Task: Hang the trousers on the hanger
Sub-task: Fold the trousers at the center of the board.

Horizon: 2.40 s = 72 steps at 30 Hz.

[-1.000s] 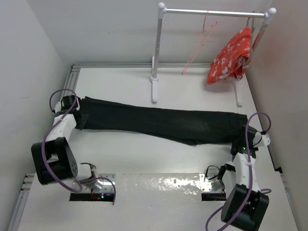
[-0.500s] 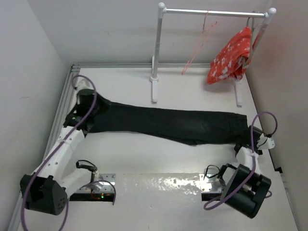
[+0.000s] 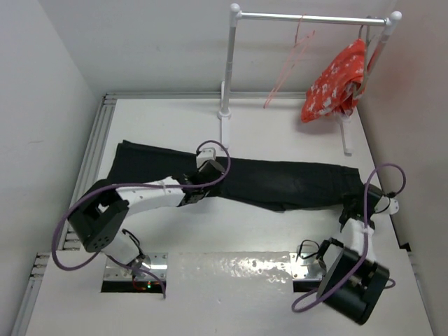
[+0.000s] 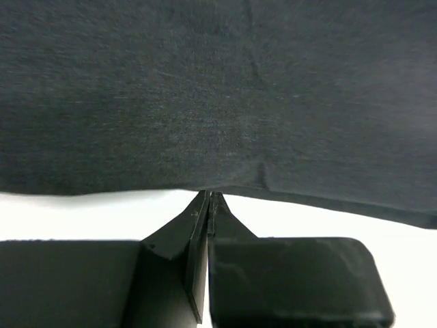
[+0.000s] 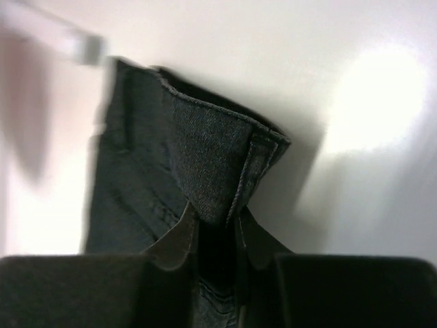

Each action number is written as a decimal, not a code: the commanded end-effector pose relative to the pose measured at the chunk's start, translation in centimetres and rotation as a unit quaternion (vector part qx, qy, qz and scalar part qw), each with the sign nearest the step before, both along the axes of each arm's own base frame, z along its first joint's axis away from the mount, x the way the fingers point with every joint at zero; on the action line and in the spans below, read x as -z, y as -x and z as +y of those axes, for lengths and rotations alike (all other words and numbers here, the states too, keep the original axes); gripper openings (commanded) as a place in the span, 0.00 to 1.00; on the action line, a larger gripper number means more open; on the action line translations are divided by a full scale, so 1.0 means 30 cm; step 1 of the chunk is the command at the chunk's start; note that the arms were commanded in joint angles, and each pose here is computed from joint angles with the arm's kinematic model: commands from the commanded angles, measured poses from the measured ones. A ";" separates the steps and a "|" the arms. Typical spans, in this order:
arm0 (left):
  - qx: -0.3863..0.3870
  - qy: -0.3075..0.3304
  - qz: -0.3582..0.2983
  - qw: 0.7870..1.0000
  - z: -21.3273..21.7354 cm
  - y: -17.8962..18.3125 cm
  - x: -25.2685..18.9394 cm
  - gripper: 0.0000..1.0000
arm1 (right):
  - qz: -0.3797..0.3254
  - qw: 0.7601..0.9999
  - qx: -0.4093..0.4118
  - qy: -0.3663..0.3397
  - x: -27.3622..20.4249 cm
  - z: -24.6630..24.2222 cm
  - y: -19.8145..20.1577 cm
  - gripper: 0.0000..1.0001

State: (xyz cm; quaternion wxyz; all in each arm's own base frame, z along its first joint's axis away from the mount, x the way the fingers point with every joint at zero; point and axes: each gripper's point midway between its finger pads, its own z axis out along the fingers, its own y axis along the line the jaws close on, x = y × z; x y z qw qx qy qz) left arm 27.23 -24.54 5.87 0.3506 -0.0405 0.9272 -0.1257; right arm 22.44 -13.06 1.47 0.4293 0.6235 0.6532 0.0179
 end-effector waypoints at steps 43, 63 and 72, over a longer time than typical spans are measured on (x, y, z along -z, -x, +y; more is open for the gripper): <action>0.249 0.100 0.041 0.962 -0.693 0.400 0.170 0.00 | -0.355 0.799 -0.473 0.111 -1.386 0.609 -0.270 0.00; -0.014 0.138 -0.236 0.962 0.219 0.216 -0.728 0.18 | -0.276 0.728 -0.613 0.139 -1.250 1.222 -0.490 0.00; -0.087 0.157 -0.274 0.945 0.479 0.292 -0.873 0.21 | -0.253 0.698 -0.655 0.141 -1.140 1.521 -0.552 0.00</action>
